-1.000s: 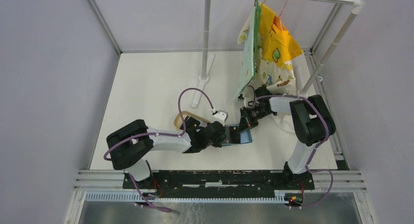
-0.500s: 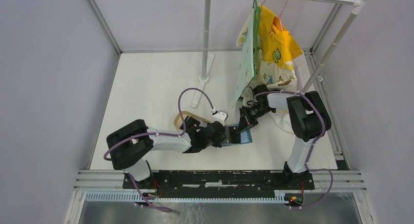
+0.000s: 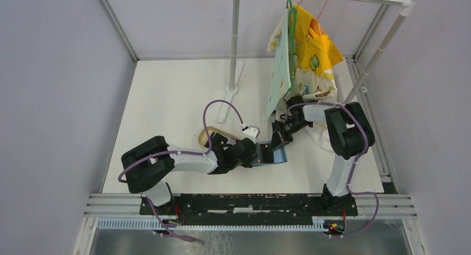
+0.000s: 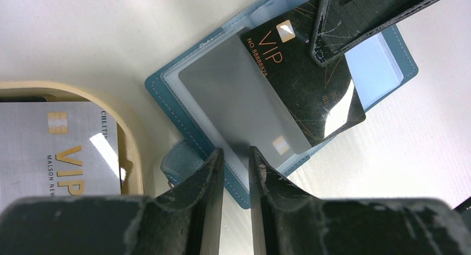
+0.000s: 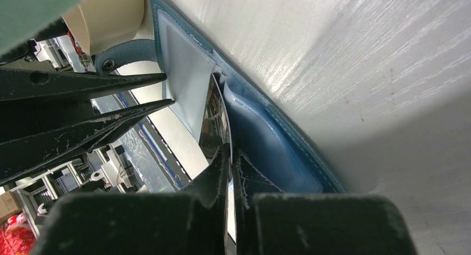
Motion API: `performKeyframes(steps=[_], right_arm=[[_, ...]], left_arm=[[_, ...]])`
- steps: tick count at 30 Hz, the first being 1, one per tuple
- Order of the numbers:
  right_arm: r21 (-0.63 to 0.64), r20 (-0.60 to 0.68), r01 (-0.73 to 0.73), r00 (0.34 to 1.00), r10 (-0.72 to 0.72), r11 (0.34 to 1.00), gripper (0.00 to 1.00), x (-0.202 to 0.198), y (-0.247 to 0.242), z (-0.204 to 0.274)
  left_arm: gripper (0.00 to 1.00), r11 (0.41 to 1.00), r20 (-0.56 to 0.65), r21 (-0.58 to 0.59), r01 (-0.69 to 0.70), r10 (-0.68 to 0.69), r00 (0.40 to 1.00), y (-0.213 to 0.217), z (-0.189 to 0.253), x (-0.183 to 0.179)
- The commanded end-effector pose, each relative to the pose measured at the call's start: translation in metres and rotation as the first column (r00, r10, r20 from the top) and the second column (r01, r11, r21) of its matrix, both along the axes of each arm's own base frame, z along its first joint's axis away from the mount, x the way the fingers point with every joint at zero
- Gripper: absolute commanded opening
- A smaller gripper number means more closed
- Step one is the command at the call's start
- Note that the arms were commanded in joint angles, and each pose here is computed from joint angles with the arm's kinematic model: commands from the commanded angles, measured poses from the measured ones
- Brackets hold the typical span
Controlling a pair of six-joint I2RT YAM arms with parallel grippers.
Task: Put the credit cards into the card holder
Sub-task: Insert the credit card into the card holder.
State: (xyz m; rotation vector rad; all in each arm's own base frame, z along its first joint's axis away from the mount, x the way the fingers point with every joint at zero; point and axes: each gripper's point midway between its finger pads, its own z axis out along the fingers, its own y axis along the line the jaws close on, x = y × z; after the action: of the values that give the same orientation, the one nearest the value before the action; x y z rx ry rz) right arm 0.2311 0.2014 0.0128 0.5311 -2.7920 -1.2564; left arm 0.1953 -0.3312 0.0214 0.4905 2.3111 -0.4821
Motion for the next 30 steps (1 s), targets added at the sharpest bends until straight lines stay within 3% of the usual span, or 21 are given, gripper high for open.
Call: performKeyframes(steps=[1,19,30], right_arm=[[-0.152,0.048,-0.054,0.997,0.062,0.987,0.05,0.001,-0.015,-0.031],[-0.026,0.034,-0.075,0.996,0.076,0.997,0.1,0.002,0.013,-0.026],[0.0,0.054,-0.088,0.995,0.088,0.996,0.15,0.006,0.016,-0.023]], left_arm=[[0.29,0.999,-0.002,0.03,0.024,-0.024,1.0,-0.003,-0.009,0.0],[0.31,1.0,0.008,0.008,0.029,-0.029,1.0,-0.01,0.001,0.003],[0.35,0.978,0.025,-0.193,0.079,-0.075,0.997,-0.035,0.072,-0.005]])
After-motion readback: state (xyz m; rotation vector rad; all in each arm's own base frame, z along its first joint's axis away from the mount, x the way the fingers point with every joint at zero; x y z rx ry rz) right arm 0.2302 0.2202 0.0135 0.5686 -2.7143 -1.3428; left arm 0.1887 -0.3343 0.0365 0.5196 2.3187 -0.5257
